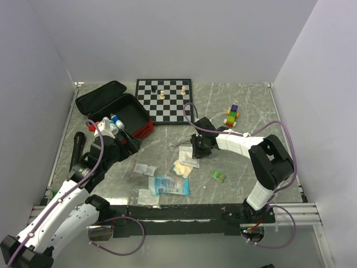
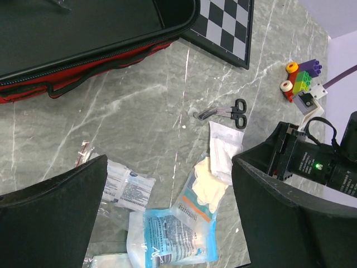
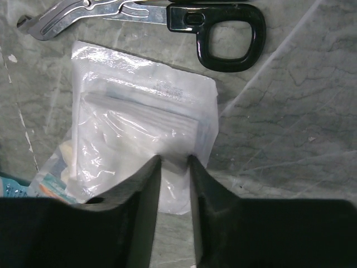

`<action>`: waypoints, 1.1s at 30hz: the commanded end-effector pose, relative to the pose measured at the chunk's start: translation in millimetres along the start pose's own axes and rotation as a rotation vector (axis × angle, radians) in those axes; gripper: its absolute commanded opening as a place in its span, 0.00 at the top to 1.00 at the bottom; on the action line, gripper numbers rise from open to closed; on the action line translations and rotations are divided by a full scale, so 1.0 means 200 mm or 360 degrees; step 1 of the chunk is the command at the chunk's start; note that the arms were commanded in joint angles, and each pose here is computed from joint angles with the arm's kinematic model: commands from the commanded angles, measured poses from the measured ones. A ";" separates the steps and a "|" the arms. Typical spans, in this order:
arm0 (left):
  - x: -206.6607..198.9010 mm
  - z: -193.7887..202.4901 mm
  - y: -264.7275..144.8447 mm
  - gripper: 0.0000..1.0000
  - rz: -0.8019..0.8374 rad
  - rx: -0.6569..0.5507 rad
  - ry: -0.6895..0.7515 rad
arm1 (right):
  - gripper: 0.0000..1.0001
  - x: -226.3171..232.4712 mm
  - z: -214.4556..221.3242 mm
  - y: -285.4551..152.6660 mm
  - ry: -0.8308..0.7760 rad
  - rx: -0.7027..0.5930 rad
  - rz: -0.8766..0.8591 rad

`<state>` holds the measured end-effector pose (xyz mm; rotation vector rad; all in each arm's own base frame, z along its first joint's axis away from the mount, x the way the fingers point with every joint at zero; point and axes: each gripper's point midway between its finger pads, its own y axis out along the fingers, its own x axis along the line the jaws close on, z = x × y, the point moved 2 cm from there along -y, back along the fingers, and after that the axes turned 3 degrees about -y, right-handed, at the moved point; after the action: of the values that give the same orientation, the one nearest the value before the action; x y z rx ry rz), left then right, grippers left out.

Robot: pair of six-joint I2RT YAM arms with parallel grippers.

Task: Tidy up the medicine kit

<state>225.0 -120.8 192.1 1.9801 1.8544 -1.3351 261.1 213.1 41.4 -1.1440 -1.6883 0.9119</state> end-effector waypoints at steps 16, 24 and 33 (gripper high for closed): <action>-0.05 -0.14 -0.15 0.04 0.0049 -0.0171 -0.0023 | 1.00 0.19 -0.34 -0.52 -0.0205 -0.0464 -0.0020; -0.07 -0.27 -0.33 0.04 0.0075 -0.0348 -0.0094 | 1.00 0.61 -0.67 -0.84 -0.0506 -0.0799 -0.0340; -0.05 -0.36 -0.49 0.04 0.0090 -0.0488 -0.0129 | 0.83 0.78 -0.83 -0.81 -0.0564 -0.0752 -0.0285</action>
<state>184.6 -69.0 284.4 1.8228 1.7854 -1.0329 334.1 332.0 320.6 -1.1011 -2.4369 0.4690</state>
